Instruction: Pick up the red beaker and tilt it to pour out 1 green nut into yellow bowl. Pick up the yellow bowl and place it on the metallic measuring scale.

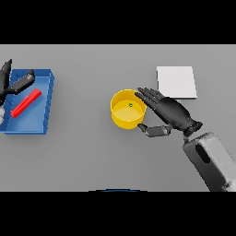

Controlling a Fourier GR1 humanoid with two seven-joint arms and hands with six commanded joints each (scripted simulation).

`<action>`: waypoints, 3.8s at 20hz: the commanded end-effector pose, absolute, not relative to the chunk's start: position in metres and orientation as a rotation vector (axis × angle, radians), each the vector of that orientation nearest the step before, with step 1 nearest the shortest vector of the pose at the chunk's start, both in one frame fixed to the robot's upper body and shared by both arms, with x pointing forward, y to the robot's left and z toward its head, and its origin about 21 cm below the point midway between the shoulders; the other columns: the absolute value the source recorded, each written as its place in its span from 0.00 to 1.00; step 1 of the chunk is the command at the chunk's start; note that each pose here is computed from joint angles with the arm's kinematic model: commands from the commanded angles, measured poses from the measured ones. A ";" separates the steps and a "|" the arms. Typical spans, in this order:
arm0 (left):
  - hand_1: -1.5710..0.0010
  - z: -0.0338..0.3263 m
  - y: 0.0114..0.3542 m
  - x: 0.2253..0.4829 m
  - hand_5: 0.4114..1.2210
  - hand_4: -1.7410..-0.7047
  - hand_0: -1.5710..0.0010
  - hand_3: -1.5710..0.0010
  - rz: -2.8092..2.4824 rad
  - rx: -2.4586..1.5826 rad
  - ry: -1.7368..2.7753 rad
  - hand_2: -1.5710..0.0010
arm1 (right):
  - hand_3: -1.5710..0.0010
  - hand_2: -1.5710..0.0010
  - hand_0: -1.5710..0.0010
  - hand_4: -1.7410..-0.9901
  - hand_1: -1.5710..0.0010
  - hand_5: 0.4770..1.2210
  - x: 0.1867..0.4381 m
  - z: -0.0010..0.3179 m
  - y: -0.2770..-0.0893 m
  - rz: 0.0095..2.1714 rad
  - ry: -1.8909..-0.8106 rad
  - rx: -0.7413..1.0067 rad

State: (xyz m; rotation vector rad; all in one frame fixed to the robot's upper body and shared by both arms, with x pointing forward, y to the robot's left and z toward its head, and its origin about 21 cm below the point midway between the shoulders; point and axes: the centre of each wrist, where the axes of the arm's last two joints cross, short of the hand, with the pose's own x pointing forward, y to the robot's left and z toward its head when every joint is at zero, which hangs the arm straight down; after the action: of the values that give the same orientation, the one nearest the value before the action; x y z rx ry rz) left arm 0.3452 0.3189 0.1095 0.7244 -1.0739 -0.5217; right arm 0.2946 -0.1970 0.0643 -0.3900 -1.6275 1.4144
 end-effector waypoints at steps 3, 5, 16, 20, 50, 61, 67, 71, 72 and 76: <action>1.00 0.109 0.317 0.345 0.39 0.91 1.00 1.00 -0.532 0.725 -1.070 1.00 | 1.00 1.00 1.00 0.62 1.00 0.24 0.306 0.069 -0.188 1.528 -1.593 -0.373; 1.00 0.108 0.319 0.345 0.38 0.91 1.00 1.00 -0.532 0.731 -1.062 1.00 | 1.00 1.00 1.00 0.62 1.00 0.25 0.311 0.068 -0.182 1.601 -1.572 -0.355; 1.00 0.110 0.319 0.346 0.40 0.91 1.00 1.00 -0.536 0.729 -1.076 1.00 | 1.00 1.00 1.00 0.64 1.00 0.27 0.339 0.056 -0.154 1.864 -1.391 -0.249; 1.00 0.107 0.320 0.345 0.40 0.91 1.00 1.00 -0.534 0.732 -1.073 1.00 | 1.00 1.00 1.00 0.59 1.00 0.26 0.343 0.051 -0.141 1.909 -1.322 -0.249; 1.00 0.117 0.322 0.343 0.38 0.91 1.00 1.00 -0.539 0.737 -1.091 1.00 | 0.12 0.04 0.01 0.01 0.01 0.99 0.347 0.103 -0.147 2.032 -1.213 -0.273; 1.00 0.125 0.320 0.344 0.39 0.91 1.00 1.00 -0.542 0.739 -1.116 1.00 | 0.20 0.00 0.00 0.03 0.00 1.00 0.350 0.155 -0.169 1.978 -1.240 -0.456; 1.00 0.125 0.320 0.338 0.40 0.90 1.00 1.00 -0.536 0.754 -1.087 1.00 | 0.21 0.00 0.00 0.03 0.00 1.00 0.380 0.163 -0.205 1.855 -1.212 -0.618; 1.00 0.128 0.315 0.338 0.43 0.89 1.00 1.00 -0.521 0.752 -1.070 1.00 | 0.23 0.00 0.00 0.03 0.00 1.00 0.398 0.160 -0.227 1.754 -1.178 -0.634; 1.00 0.128 0.315 0.335 0.44 0.88 1.00 1.00 -0.518 0.753 -1.073 1.00 | 0.24 0.00 0.00 0.03 0.00 1.00 0.401 0.156 -0.234 1.735 -1.175 -0.634; 1.00 0.128 0.319 0.335 0.45 0.89 1.00 1.00 -0.515 0.768 -1.060 1.00 | 0.25 0.00 0.00 0.03 0.00 1.00 0.413 0.139 -0.252 1.692 -1.137 -0.663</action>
State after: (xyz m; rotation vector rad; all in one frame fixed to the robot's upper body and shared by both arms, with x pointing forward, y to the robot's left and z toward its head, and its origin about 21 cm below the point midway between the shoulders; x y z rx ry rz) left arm 0.3352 0.3185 0.1276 0.7674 -1.0594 -0.5151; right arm 0.4125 -0.2520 0.1389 -0.6667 -1.1328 1.6892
